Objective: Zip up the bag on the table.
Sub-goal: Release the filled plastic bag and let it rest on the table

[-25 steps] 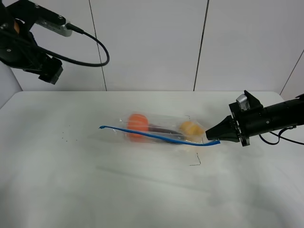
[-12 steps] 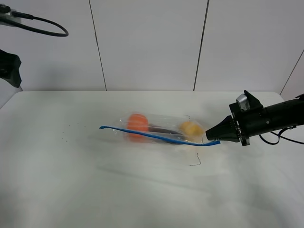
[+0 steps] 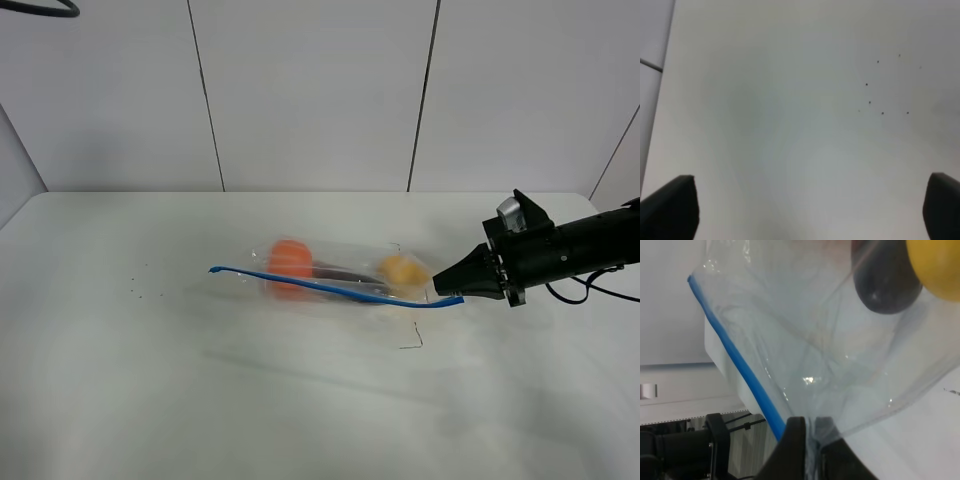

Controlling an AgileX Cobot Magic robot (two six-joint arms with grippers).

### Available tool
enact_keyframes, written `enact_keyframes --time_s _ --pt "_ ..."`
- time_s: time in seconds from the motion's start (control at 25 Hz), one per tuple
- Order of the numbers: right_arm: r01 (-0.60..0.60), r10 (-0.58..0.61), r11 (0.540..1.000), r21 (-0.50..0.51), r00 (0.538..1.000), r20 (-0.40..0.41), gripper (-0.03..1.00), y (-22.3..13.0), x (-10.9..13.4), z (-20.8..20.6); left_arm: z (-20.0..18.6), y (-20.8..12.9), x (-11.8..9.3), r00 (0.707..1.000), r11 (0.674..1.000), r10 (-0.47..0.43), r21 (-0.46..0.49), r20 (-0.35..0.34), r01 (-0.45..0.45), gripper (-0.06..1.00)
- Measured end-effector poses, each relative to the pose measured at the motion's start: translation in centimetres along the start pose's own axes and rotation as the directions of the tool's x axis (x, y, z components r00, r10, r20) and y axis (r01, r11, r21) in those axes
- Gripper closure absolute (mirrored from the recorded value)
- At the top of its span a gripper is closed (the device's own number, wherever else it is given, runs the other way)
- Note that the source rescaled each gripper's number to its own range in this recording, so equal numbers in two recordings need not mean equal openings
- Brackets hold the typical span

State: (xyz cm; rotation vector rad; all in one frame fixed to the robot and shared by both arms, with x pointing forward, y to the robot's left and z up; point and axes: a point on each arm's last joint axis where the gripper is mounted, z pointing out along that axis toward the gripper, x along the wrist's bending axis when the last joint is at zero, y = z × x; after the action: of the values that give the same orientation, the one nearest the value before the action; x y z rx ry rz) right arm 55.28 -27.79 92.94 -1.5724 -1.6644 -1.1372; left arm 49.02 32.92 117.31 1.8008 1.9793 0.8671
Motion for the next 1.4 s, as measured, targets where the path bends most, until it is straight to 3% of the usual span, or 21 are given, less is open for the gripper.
enact_keyframes --time_s 0.32,0.56,0.68,0.88,1.08,1.4 --pt "0.008 -0.008 1.000 0.000 1.000 0.000 0.97 0.0 0.0 0.0 -5.0 -3.2 0.9 1.000 0.990 -0.027 -0.140 0.003 0.028 -0.06" --pt "0.011 -0.011 1.000 0.000 1.000 0.000 0.97 0.0 0.0 0.0 -7.2 -8.0 1.2 0.999 0.979 -0.034 -0.199 0.006 0.035 -0.06" --pt "0.014 -0.014 1.000 0.000 1.000 0.000 0.97 0.0 0.0 0.0 -8.1 -10.8 1.3 0.999 0.961 -0.038 -0.272 0.011 0.039 -0.06" --pt "0.015 -0.015 1.000 0.000 1.000 0.000 0.97 0.0 0.0 0.0 -9.7 -15.4 1.4 0.999 0.901 -0.049 -0.432 0.022 0.053 -0.06" --pt "0.018 -0.018 1.000 0.000 1.000 0.000 0.97 0.0 0.0 0.0 -10.2 -19.6 1.2 0.996 0.856 -0.069 -0.508 0.063 0.092 -0.06" --pt "0.018 -0.018 1.000 0.000 1.000 0.000 0.97 0.0 0.0 0.0 -11.8 -24.1 1.2 0.991 0.725 -0.087 -0.676 0.098 0.131 -0.06"
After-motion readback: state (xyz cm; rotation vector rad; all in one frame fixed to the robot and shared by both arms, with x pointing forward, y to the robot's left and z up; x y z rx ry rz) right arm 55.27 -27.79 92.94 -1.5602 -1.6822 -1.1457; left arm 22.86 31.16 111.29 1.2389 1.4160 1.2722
